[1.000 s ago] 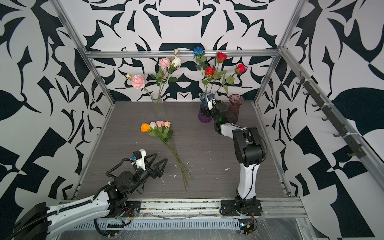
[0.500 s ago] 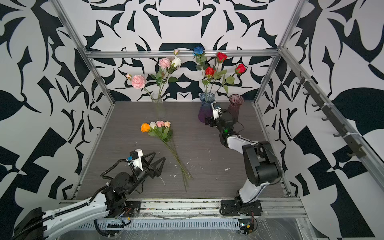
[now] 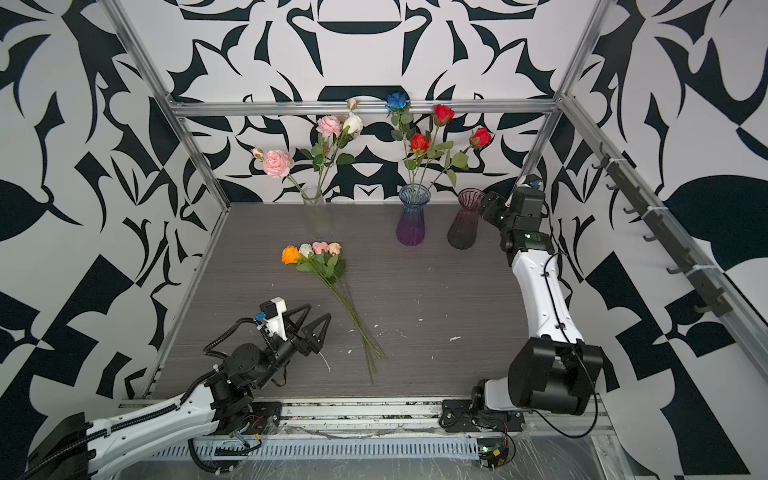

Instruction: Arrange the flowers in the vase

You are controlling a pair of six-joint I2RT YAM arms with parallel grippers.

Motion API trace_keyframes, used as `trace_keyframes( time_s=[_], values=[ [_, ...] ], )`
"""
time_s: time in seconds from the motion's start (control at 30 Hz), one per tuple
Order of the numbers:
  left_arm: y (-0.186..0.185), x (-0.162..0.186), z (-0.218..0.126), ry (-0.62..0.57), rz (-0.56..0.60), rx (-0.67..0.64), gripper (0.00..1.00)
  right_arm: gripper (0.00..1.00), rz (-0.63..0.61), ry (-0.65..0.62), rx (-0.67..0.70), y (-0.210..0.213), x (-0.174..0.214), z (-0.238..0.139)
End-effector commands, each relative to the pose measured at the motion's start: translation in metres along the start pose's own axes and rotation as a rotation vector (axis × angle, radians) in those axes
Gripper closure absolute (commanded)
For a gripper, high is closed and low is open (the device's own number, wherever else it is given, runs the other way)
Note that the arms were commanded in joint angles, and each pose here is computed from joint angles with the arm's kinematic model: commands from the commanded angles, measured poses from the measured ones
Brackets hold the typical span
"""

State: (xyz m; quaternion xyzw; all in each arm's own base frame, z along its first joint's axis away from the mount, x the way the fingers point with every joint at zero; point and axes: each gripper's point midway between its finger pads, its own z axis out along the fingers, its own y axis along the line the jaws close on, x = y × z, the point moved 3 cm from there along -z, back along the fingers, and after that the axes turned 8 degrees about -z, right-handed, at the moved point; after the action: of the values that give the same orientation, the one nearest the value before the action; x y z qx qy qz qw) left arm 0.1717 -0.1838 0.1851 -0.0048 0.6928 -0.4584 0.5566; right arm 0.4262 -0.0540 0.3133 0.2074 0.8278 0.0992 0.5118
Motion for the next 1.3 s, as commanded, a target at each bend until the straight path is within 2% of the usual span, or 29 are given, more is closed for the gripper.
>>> trace_keyframes(
  time_s=[0.0, 0.07, 0.33, 0.5, 0.7, 0.83, 0.9, 1.13, 1.27],
  values=[
    [0.014, 0.009, -0.005, 0.003, 0.000, -0.030, 0.01, 0.25, 0.177, 0.133, 0.058, -0.001, 0.010, 0.015],
    [0.014, 0.009, -0.006, 0.003, -0.001, -0.029, 0.01, 0.30, 0.198, 0.139, 0.110, -0.006, 0.004, 0.026],
    [0.015, 0.007, -0.007, -0.003, -0.002, -0.034, 0.01, 0.33, 0.165, 0.127, 0.150, -0.008, -0.014, 0.051],
    [0.015, 0.008, -0.006, 0.000, -0.001, -0.034, 0.01, 0.40, 0.166, 0.175, 0.144, -0.011, -0.003, 0.076],
    [0.015, 0.008, -0.007, -0.001, -0.002, -0.037, 0.01, 0.43, 0.157, 0.230, 0.098, -0.008, 0.009, 0.097],
    [0.015, 0.008, -0.006, -0.001, -0.003, -0.039, 0.01, 0.61, 0.177, 0.241, 0.079, -0.007, 0.015, 0.097],
    [0.015, 0.008, -0.006, 0.002, -0.005, -0.037, 0.01, 0.64, 0.177, 0.233, 0.065, -0.005, 0.014, 0.093],
    [0.015, 0.008, -0.006, 0.006, -0.005, -0.039, 0.01, 0.99, 0.202, 0.193, 0.028, 0.003, 0.005, 0.072],
    [0.016, 0.009, -0.006, 0.007, -0.009, -0.041, 0.01, 1.00, 0.213, 0.174, 0.015, 0.007, 0.004, 0.059]
  ],
)
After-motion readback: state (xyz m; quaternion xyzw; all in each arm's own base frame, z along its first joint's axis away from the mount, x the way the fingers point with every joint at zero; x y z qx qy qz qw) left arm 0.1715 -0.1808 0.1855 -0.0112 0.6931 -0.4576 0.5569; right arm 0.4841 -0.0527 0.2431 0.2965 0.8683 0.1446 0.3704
